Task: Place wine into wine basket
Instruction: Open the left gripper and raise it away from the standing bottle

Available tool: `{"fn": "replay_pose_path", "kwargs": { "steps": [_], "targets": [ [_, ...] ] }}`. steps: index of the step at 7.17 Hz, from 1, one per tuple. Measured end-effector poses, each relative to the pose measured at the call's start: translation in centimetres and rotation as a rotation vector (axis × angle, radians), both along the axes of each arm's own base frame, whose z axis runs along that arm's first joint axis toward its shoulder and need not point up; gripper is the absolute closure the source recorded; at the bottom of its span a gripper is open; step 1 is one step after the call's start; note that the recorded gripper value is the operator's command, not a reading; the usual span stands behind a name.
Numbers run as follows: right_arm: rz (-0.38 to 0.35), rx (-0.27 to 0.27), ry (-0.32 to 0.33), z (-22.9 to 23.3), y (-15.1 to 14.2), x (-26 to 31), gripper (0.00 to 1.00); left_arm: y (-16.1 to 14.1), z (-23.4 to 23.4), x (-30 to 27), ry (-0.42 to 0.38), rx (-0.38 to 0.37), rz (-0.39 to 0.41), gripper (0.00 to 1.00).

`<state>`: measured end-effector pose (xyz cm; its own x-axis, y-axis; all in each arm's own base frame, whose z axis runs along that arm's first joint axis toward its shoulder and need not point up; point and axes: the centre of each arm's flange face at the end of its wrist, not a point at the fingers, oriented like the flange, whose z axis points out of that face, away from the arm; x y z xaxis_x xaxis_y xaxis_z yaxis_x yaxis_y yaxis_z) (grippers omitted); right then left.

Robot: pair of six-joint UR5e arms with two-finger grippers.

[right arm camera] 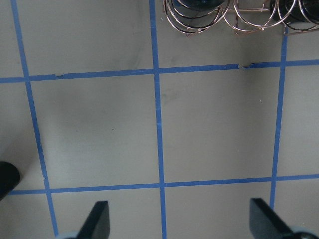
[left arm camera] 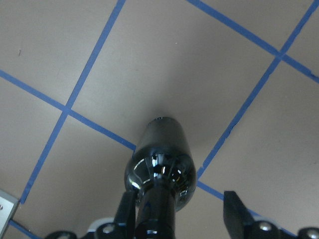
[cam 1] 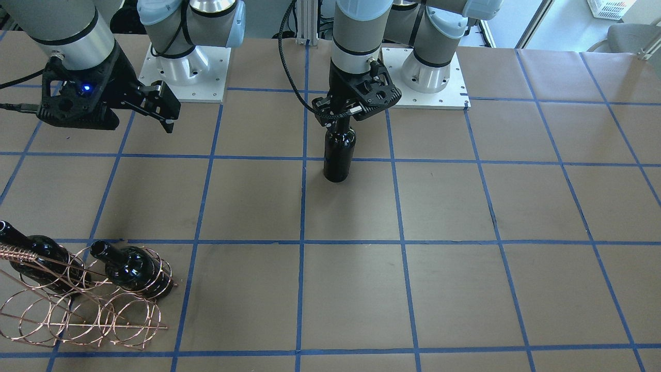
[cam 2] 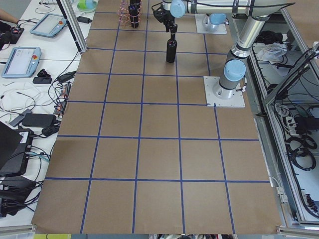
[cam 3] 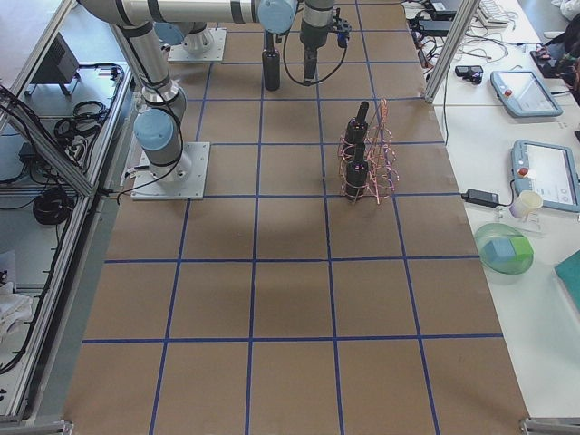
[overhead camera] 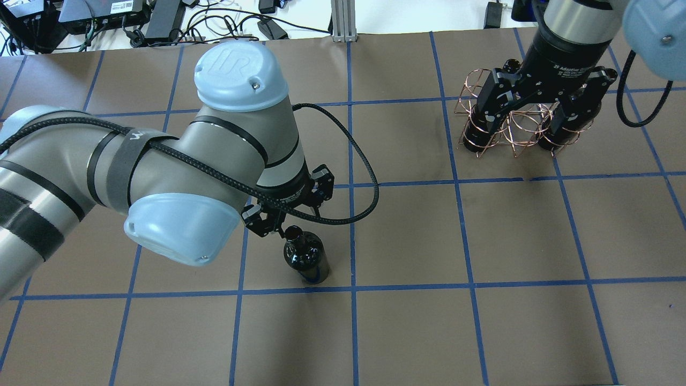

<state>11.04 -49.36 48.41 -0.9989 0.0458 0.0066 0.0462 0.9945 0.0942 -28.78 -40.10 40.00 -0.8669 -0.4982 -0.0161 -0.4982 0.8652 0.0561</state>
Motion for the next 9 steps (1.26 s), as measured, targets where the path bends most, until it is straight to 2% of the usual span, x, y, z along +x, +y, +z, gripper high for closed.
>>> {"fn": "replay_pose_path", "kwargs": {
  "steps": [2, 5, 7, 8, 9],
  "targets": [
    [0.000, 0.004, 0.001, -0.2, 0.0, 0.0, 0.00, -2.9, 4.0, 2.9, 0.026, -0.057, -0.117, 0.05],
    [-0.001, 0.005, 0.001, -0.3, -0.1, 0.0, 0.00, -6.9, 9.8, 9.1, 0.037, -0.135, -0.355, 0.03],
    [-0.005, 0.006, 0.001, -0.3, -0.1, 0.0, 0.00, -8.9, 12.8, 15.8, 0.031, -0.129, -0.533, 0.03],
    [-0.007, 0.006, 0.001, -0.4, -0.1, 0.0, 0.00, -9.5, 13.8, 19.0, 0.029, -0.128, -0.587, 0.03],
    [-0.010, 0.006, 0.001, -0.4, -0.1, 0.0, 0.00, -9.9, 14.6, 21.6, 0.029, -0.129, -0.605, 0.03]
  ]
}}
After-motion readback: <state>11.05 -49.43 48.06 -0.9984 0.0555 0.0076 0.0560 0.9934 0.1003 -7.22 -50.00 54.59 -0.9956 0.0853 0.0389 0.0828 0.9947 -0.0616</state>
